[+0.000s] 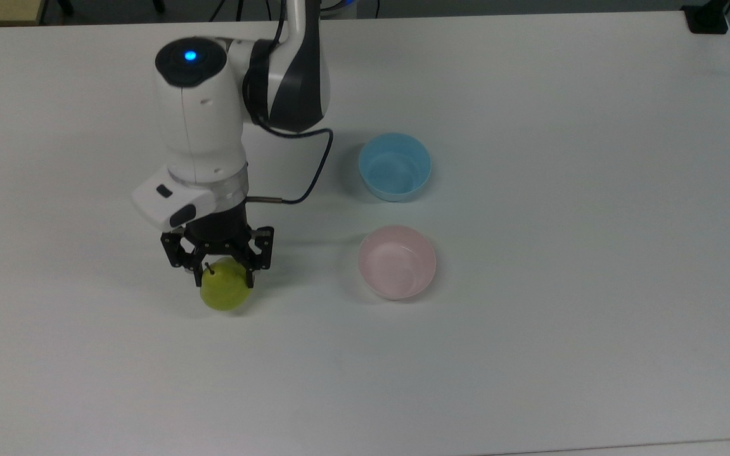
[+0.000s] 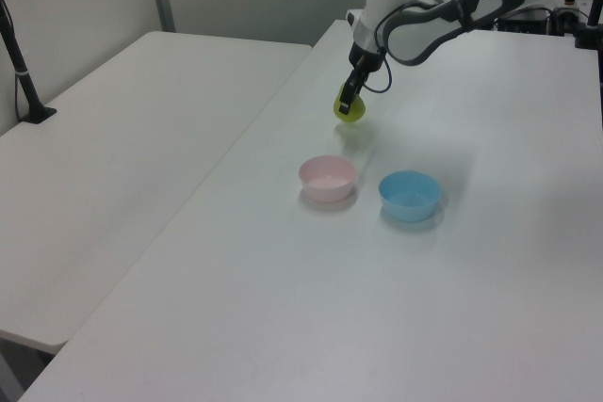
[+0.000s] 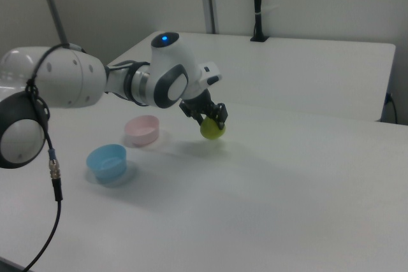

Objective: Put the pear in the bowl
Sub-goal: 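Lift the pear and carry it over the pink bowl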

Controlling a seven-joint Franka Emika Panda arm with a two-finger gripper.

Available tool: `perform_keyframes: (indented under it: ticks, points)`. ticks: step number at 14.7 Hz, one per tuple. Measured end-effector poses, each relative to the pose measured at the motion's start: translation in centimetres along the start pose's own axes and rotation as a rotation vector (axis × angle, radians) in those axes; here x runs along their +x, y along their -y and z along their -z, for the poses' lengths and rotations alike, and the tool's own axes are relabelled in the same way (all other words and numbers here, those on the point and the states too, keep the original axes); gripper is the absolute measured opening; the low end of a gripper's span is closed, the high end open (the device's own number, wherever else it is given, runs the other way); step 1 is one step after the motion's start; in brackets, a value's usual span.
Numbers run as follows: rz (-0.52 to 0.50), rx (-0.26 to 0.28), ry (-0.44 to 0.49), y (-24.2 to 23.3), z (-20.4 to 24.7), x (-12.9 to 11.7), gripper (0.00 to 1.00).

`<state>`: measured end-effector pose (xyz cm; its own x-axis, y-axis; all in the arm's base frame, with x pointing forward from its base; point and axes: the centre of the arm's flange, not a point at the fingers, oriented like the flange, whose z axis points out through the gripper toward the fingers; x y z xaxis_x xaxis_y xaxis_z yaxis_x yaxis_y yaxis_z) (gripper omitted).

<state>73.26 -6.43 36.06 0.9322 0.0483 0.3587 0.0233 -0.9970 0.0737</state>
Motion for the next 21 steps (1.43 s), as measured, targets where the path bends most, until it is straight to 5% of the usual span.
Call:
perform_keyframes:
  ticks: [8,21]
  points:
    - [-0.040,0.046,-0.011,8.0,7.2,-1.0,0.71]
    - [-0.007,0.105,0.019,21.6,4.9,-3.0,0.71]
